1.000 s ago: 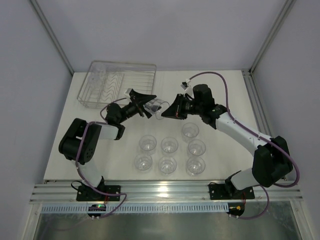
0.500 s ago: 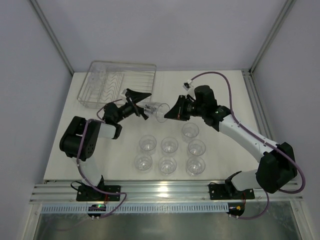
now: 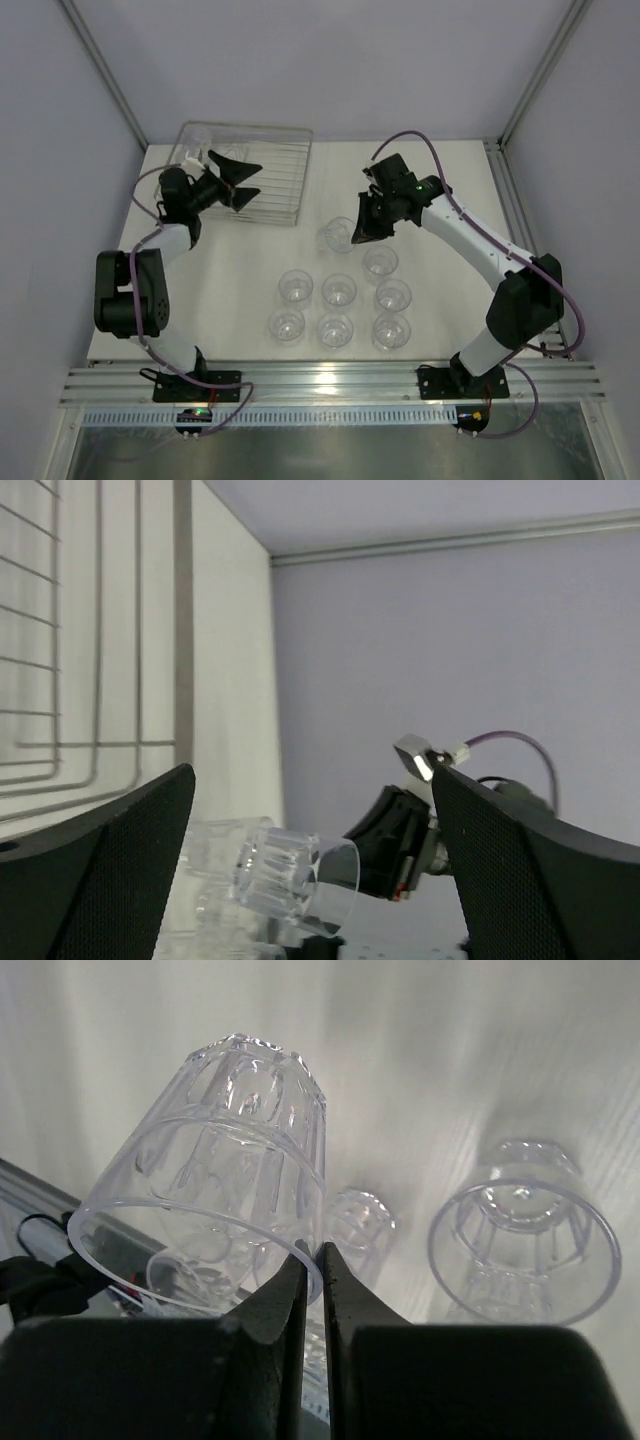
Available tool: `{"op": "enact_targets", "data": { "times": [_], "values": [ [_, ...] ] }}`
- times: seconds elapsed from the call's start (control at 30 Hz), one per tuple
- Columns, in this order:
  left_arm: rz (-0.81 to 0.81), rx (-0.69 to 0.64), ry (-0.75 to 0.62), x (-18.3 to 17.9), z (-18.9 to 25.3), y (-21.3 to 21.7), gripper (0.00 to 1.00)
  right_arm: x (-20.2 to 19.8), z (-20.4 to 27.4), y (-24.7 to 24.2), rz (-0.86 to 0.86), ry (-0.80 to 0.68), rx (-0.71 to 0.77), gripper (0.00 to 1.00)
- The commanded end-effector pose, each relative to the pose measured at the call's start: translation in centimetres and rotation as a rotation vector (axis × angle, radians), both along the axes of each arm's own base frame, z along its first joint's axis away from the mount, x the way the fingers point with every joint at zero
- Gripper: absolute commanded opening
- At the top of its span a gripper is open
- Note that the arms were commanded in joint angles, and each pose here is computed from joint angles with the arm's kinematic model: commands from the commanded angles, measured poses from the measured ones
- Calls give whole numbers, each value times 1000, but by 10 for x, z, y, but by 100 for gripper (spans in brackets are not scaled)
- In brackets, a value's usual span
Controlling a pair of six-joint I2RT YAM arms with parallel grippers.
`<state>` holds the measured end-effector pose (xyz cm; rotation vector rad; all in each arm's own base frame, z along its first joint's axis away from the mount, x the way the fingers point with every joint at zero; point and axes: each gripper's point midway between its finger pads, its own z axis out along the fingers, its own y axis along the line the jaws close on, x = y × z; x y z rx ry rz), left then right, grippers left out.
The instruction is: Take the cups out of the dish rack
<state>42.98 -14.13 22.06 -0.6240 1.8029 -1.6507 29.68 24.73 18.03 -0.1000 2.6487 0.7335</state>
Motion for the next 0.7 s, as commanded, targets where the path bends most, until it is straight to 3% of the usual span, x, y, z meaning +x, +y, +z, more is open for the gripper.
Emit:
{"op": "enact_targets", "data": {
  "times": [0.0,0.07,0.23,0.5,0.67],
  "values": [
    [7,385,-85,2,1,14,100,-10,-12,-25,25,59,-161,4],
    [12,493,-2,-3,-12,24,100,-8,-15,-27,33,68,-188,4],
    [77,762,16,5,-17,57,100,-8,-22,-28,64,94,-226,4],
    [179,929,43,16,-14,88,100,-8,-46,-28,125,152,-344,4],
    [189,967,60,27,-20,95,100,-6,-54,-24,143,159,-381,4]
  ]
}}
